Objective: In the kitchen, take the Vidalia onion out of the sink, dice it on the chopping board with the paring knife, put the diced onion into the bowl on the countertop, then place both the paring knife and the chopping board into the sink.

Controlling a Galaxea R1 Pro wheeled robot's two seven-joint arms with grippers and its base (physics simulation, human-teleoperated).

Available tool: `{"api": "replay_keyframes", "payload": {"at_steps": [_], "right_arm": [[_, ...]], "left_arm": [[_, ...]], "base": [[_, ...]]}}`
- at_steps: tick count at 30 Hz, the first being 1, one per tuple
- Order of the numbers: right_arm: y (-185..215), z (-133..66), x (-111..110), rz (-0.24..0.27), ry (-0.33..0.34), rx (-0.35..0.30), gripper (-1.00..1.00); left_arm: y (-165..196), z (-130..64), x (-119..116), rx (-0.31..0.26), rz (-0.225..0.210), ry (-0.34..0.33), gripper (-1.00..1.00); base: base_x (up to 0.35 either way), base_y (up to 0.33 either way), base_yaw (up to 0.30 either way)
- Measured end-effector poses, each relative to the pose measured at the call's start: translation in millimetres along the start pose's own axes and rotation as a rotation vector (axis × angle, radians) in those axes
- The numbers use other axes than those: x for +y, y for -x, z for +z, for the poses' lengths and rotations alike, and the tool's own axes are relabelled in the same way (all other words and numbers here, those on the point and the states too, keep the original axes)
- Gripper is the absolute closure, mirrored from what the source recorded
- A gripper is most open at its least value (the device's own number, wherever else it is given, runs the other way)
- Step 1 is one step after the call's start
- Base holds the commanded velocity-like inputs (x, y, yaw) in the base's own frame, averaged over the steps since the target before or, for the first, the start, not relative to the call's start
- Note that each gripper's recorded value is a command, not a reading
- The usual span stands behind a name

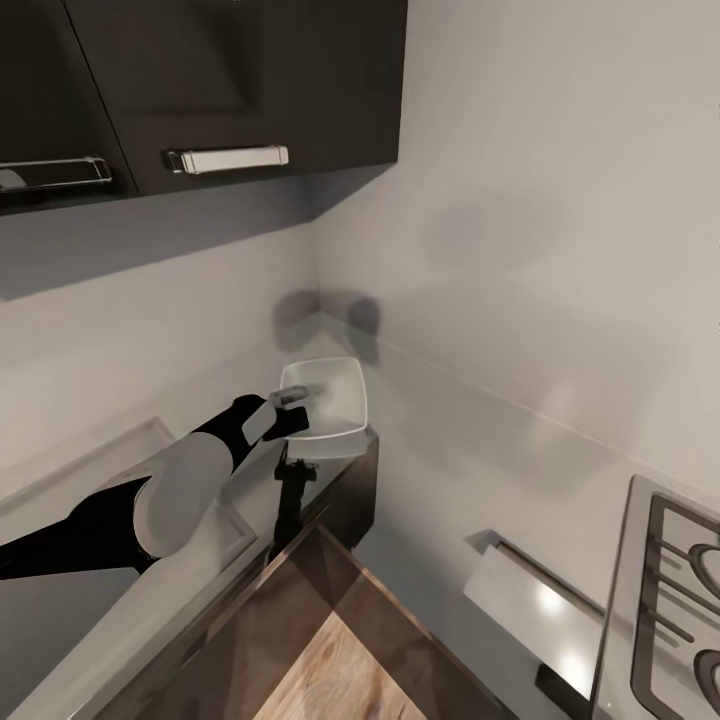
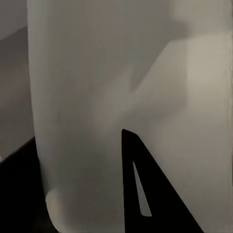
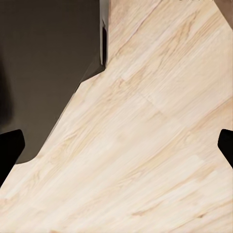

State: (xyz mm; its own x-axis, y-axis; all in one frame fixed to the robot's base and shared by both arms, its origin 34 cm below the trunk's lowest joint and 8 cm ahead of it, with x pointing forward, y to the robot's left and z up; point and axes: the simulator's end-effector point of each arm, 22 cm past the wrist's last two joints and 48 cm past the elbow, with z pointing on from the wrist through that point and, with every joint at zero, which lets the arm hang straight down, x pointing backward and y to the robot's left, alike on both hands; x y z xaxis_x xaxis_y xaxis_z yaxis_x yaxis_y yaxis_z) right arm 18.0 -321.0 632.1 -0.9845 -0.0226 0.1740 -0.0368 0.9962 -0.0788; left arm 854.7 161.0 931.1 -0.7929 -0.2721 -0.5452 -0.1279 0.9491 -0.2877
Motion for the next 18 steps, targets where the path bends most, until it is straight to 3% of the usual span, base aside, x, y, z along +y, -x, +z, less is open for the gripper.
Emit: {"api": "replay_keyframes", "payload": {"at_steps": [7, 8, 18], "right_arm": [[4, 0.3, 0, 0.001, 0.0, -0.011, -1.0], [5, 0.3, 0, 0.001, 0.0, -0.013, -1.0], [11, 0.6, 0, 0.002, -0.001, -0.029, -1.0]], "left_arm": [[7, -6.1, -2, -0.018, 0.002, -0.002, 1.0], [19, -8.7, -1, -0.058, 0.005, 0.001, 1.0], [34, -18.6, -5, -0.107, 0.004, -0.007, 1.0]], "base": [[0.0, 0.0, 0.0], [0.0, 0.0, 0.0], [0.0, 0.0, 0.0]]}}
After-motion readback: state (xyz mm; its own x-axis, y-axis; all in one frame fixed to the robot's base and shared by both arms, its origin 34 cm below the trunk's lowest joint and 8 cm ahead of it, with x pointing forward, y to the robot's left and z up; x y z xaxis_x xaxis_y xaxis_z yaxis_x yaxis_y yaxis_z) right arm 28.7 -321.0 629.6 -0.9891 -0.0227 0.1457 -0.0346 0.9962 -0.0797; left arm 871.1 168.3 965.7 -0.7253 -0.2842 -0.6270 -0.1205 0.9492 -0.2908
